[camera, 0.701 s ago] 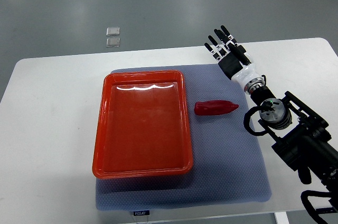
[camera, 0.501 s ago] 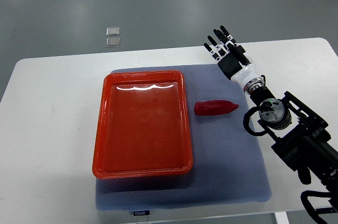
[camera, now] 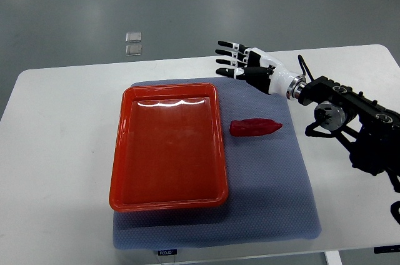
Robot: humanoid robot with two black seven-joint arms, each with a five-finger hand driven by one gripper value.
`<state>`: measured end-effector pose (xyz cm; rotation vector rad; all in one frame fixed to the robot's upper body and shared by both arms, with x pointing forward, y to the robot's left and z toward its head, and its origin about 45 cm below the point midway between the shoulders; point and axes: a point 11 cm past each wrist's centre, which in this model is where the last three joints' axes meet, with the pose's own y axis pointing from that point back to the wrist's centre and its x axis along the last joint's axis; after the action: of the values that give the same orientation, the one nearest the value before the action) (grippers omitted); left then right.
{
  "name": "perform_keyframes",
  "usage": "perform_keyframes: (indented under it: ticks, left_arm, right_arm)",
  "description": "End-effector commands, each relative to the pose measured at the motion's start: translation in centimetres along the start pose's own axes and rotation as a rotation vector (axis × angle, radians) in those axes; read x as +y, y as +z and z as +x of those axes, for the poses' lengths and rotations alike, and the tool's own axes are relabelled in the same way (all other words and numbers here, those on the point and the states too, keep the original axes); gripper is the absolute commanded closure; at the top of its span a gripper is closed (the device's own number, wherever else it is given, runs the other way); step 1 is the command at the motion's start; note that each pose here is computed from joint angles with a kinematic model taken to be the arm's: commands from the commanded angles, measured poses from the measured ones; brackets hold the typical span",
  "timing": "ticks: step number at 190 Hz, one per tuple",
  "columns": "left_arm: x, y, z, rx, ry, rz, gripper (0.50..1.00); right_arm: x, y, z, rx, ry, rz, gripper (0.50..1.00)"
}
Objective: Place red pepper on red tray
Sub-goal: 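Lower the right hand over the red pepper and close fingers around it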
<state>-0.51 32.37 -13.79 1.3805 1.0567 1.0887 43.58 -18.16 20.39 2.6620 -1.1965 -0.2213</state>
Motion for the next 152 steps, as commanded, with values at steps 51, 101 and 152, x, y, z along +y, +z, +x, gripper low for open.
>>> perform_keyframes:
  ticks: [51,101,152]
  left_arm:
    - [0.0,0.2,0.0,-0.002,-0.001,-0.003,0.500]
    - [0.0,0.2,0.0,-0.002,0.000,-0.003,0.500]
    - [0.0,0.2,0.0,-0.002,0.000,-0.003,0.500]
  right_arm:
    - [4.3,0.7,0.7,0.734,-0.208,-0.395,0.587]
    - [4.4,1.9,1.0,0.769,-0.162,-0.406,0.587]
    - [4.6,3.5,0.7,0.766,-0.158,-0.417,0.591]
